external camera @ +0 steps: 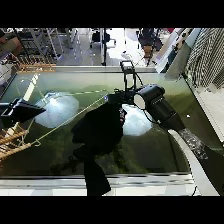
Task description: Fold the clothes and pants, and hang the long-sleeved shirts on hangers.
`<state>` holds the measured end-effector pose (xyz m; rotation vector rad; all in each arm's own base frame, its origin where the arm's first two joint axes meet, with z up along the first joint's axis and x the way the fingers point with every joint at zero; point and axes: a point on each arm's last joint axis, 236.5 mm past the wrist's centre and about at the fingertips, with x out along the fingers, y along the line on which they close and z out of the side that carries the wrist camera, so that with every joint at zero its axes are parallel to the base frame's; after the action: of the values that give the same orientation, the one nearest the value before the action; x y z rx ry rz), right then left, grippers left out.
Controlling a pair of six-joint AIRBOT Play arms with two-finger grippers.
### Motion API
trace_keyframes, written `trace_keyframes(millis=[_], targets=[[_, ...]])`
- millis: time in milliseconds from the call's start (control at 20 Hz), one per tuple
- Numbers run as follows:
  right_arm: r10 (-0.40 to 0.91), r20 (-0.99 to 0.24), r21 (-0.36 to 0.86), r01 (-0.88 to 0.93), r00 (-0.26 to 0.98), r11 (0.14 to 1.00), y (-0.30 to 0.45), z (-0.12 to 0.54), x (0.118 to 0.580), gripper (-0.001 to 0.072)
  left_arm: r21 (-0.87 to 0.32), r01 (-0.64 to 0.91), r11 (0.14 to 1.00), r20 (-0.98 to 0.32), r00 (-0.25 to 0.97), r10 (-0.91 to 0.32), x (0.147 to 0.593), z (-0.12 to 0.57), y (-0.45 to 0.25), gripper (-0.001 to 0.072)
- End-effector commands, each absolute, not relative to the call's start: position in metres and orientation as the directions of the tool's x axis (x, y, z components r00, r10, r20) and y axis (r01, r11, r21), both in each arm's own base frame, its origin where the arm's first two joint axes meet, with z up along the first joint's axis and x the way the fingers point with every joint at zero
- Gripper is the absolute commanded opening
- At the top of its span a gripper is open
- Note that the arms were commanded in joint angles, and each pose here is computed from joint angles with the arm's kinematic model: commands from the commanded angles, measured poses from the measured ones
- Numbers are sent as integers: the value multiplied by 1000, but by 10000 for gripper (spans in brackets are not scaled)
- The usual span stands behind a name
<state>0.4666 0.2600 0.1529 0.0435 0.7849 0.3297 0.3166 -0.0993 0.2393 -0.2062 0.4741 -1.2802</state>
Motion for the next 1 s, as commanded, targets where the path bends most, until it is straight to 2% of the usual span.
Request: trace_keyframes(millis=[0, 200, 450, 550, 950], targets=[[309, -656, 177, -258, 689, 950, 261, 159, 474, 18, -477, 828, 296, -293, 167, -941, 310, 223, -103, 17], [311, -654, 196, -244, 689, 950, 261, 160, 474, 18, -486, 818, 309, -293, 181, -939, 313, 223, -102, 17], [318, -655, 202, -246, 686, 948, 263, 160, 473, 19, -506, 753, 421, -290, 312, -905, 345, 224, -95, 17], [322, -653, 202, -251, 686, 947, 263, 162, 472, 19, -495, 749, 440, -288, 336, -897, 353, 224, -99, 16], [326, -642, 205, -254, 694, 945, 262, 170, 470, 19, -521, 742, 421, -346, 267, -899, 350, 208, -129, 16]])
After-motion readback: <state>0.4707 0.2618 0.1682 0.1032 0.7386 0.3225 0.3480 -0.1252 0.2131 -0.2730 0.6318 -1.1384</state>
